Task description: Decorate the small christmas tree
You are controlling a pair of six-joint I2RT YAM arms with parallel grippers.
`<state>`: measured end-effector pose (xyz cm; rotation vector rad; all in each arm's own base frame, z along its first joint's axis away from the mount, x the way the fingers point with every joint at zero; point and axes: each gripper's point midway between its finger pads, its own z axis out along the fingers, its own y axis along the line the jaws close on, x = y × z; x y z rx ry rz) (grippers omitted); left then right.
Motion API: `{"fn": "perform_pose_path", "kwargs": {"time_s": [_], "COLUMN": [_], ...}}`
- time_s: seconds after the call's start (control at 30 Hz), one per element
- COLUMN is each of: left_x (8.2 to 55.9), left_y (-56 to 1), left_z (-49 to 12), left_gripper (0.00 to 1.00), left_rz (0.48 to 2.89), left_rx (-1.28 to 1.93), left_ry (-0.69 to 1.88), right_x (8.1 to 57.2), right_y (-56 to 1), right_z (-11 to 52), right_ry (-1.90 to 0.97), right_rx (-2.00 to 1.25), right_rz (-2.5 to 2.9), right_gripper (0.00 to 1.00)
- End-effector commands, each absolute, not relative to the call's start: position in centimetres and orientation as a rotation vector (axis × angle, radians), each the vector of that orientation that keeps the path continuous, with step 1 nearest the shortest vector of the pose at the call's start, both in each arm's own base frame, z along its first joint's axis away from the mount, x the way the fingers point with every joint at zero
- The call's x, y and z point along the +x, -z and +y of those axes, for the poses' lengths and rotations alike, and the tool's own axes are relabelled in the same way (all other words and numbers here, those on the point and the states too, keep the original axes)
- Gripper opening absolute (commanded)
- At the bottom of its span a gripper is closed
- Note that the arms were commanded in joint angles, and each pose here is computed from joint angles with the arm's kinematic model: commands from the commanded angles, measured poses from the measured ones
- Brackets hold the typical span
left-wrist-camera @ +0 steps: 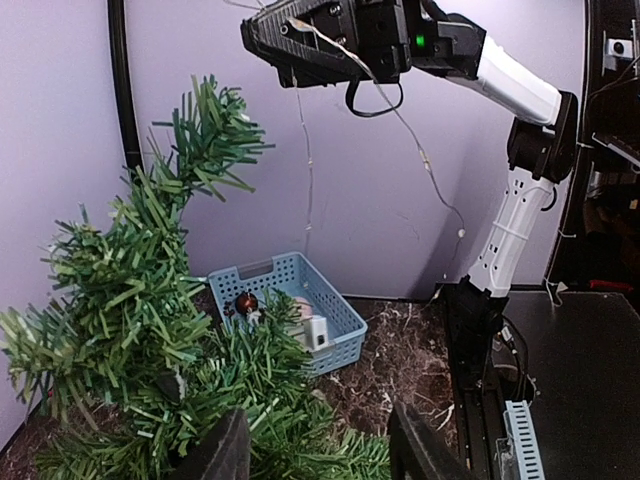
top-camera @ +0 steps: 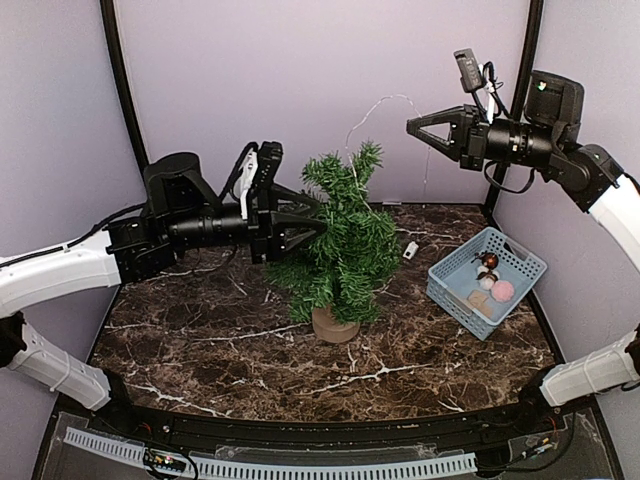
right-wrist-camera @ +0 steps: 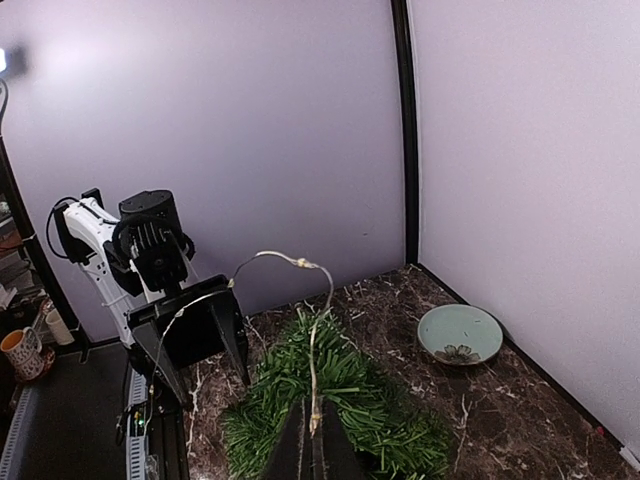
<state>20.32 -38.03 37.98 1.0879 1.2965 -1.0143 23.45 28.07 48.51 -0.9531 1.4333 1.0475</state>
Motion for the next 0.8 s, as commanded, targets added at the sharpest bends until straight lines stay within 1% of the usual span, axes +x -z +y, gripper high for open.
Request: {"fn": "perform_pose_path", "kwargs": {"time_s": [0.0,0.13,0.23,0.37,0.43,0.47,0.5,0.53,0.57,0.6,0.77], "left_x": [20.0,19.8,19.6,19.5,19.5,19.5,19.4,19.4,19.2,19.2,19.0], "left_y": [-38.4,-38.4,-38.7,-39.0,-39.0,-39.1,-39.1,-39.3,-39.5,-39.8,-41.5], "left_z": [-38.8,-39.5,-39.8,-40.1,-40.3,-40.3,-40.4,-40.4,-40.3,-40.3,-39.1], "left_gripper": [0.48,0.45,0.36,0.32,0.26,0.2,0.17,0.1,0.07,0.01,0.0], "left_rz": [1.282,1.276,1.257,1.25,1.25,1.246,1.242,1.237,1.23,1.222,1.185], "left_rx": [1.133,1.149,1.155,1.163,1.168,1.169,1.171,1.17,1.169,1.163,1.109], "left_ry": [0.998,1.019,1.041,1.056,1.06,1.063,1.066,1.069,1.074,1.078,1.065], "right_x": [22.6,22.6,22.6,22.7,22.8,22.8,22.8,22.8,22.7,22.7,22.4], "right_y": [-49.9,-49.9,-49.8,-49.6,-49.6,-49.6,-49.6,-49.6,-49.7,-49.7,-49.8], "right_z": [27.9,27.8,27.8,27.9,28.0,28.0,28.0,28.0,27.9,27.9,27.6], "right_ry": [-1.039,-1.034,-1.034,-1.035,-1.034,-1.034,-1.035,-1.036,-1.036,-1.035,-1.027], "right_rx": [-0.968,-0.968,-0.969,-0.971,-0.972,-0.972,-0.973,-0.973,-0.972,-0.971,-0.964], "right_rz": [1.377,1.375,1.378,1.377,1.38,1.381,1.381,1.382,1.38,1.379,1.378], "right_gripper": [0.0,0.0,0.0,0.0,0.0,0.0,0.0,0.0,0.0,0.0,0.0]}}
